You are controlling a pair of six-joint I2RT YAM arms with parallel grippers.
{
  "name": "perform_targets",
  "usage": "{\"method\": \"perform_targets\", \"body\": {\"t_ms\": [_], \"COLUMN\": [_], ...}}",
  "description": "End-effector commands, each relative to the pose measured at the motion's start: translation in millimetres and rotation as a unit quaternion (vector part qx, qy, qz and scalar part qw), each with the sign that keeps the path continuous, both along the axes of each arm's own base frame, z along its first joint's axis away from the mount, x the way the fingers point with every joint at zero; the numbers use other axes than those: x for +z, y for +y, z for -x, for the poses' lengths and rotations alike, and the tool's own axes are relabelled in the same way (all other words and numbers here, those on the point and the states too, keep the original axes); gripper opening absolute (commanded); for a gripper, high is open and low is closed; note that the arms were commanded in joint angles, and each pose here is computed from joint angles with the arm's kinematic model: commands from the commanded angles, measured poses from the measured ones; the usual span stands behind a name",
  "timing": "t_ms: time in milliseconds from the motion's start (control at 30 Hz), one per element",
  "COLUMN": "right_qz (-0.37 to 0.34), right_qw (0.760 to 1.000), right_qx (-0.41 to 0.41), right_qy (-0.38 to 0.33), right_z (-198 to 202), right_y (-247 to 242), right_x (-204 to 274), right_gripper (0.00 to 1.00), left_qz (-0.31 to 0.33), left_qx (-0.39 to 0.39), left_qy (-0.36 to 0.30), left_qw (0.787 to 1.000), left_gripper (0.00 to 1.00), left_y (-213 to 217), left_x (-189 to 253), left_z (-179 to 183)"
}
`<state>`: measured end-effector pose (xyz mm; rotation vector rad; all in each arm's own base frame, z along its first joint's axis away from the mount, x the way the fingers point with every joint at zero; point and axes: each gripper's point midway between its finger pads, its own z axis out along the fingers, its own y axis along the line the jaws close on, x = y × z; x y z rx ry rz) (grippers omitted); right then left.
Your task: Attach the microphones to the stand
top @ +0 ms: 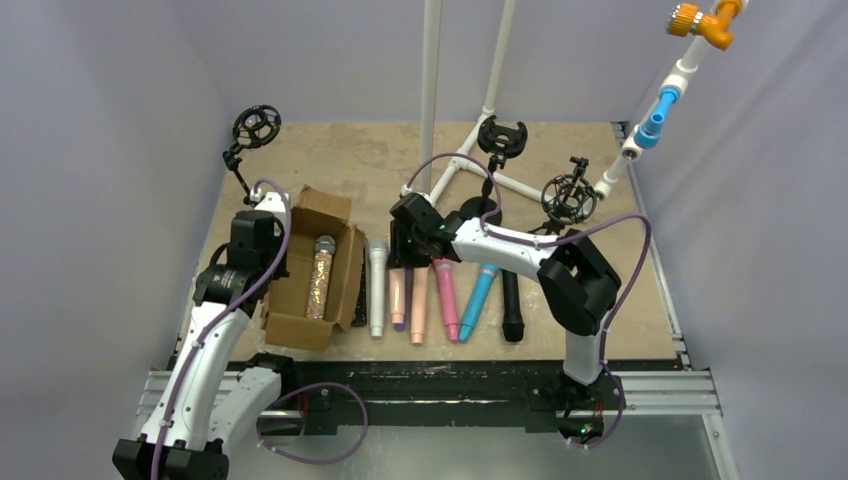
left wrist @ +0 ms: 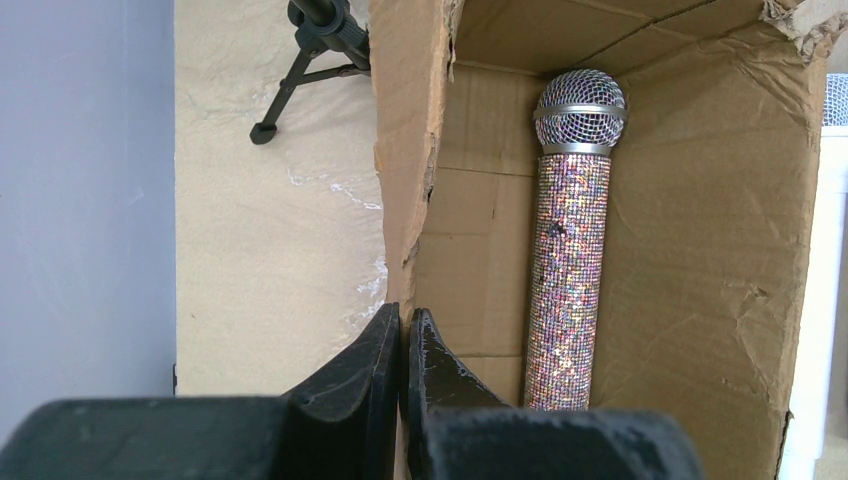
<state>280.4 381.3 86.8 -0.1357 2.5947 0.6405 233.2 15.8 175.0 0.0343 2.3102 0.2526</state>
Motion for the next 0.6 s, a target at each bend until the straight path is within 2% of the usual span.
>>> {"method": "perform_targets", "body": {"t_ms": [0, 67, 333, 433, 567], "right_qz": [0.028, 0.027, 0.014, 0.011, -0.004], "right_qw": [0.999, 0.999, 1.000, 1.000, 1.000], "right_qx": [-0.012, -0.012, -0.006, -0.001, -0.005], "right_qy": [-0.019, -0.019, -0.011, -0.013, -0.028], "right_z": [-12, -13, -7, -2, -3], "right_y": [-3, -1, 7, 12, 17], "right_x": [0, 0, 5, 8, 29], "right_gripper": [0.28, 0.37, 0.57, 0.60, 0.60], "left_qz": [0.002, 0.003, 0.006, 0.008, 0.009], "left_qx": [-0.007, -0.009, -0.013, -0.015, -0.016], "left_qy": [-0.028, -0.028, -0.027, -0.026, -0.027], "left_qw": [1.000, 1.000, 1.000, 1.000, 0.999], "left_gripper": [0.00, 0.00, 0.00, 0.00, 0.00], "left_y": [-2, -3, -5, -6, -6], "left_x": [12, 11, 10, 10, 10], "left_z": [-7, -7, -7, -7, -6]}}
